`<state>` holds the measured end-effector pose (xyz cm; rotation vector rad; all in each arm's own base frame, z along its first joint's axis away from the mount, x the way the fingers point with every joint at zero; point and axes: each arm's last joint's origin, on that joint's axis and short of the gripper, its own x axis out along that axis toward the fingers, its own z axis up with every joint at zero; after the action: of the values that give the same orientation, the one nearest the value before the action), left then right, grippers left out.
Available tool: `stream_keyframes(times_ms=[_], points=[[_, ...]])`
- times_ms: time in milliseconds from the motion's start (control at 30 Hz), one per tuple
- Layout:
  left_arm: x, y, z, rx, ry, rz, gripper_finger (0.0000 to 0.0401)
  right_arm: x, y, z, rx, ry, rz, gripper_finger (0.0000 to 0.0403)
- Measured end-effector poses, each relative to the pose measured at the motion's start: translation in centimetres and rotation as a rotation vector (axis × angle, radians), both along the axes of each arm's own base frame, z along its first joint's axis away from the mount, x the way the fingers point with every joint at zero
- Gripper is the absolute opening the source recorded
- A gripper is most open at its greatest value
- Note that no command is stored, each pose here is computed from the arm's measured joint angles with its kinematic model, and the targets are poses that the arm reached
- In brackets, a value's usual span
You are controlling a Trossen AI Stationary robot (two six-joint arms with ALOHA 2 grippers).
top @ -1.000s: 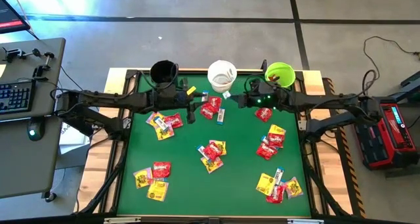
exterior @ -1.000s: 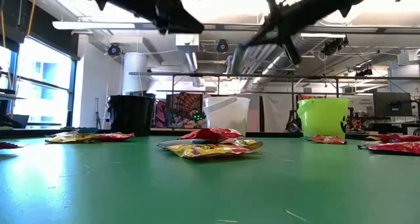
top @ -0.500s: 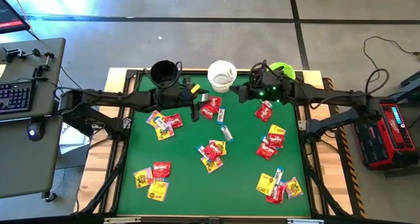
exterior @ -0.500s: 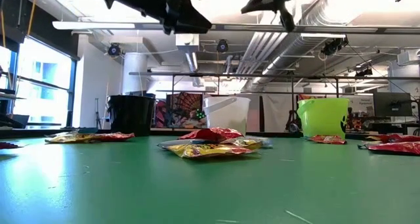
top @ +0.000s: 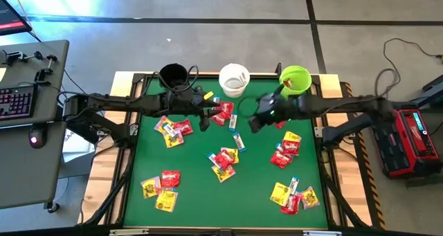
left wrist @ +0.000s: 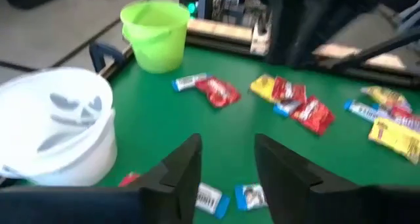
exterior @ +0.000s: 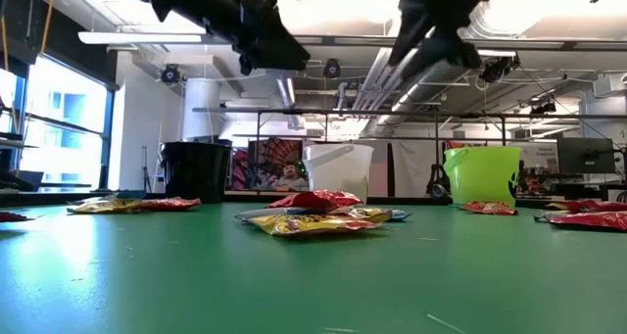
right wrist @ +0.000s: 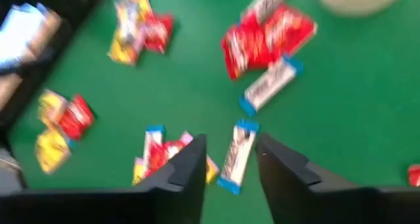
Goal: Sort candy by brand, put in halloween buckets
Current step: Put the white candy into the black bucket
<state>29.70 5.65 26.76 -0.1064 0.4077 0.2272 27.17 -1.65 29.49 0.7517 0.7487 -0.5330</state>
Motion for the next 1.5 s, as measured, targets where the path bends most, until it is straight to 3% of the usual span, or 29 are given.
stream_keyframes(times_ms=[133, 267, 567, 700, 967, 1267, 1500], points=[[-0.2, 0.1, -0.5, -0.042, 0.019, -0.019, 0.0057, 2.1, 1.3, -3.0, 0.036, 0.101, 0.001, 0.0173], [-1.0, -0.2, -2.9, -0.163, 0.024, -0.049, 0.0007, 3.4, 2.6, -5.4, 0.054, 0.18, 0.012, 0.0191], [-2.6, -0.3, -6.2, -0.347, 0.031, -0.096, 0.0001, 6.1, 3.8, -9.7, 0.092, 0.212, -0.065, 0.0193], [-3.1, 0.0, -6.9, -0.391, 0.052, -0.085, 0.0002, 6.9, 2.7, -11.8, 0.099, 0.259, -0.144, 0.0197], [-3.9, 0.6, -8.0, -0.428, 0.092, -0.102, 0.0003, 7.9, -0.4, -13.8, 0.091, 0.262, -0.187, 0.0202], [-4.0, 0.4, -8.2, -0.443, 0.118, -0.126, 0.0003, 8.1, -3.4, -14.9, 0.187, 0.281, -0.042, 0.0191], [-4.3, 0.4, -8.5, -0.485, 0.153, -0.19, 0.0003, 8.7, -3.9, -15.2, 0.244, 0.225, 0.109, 0.0139]])
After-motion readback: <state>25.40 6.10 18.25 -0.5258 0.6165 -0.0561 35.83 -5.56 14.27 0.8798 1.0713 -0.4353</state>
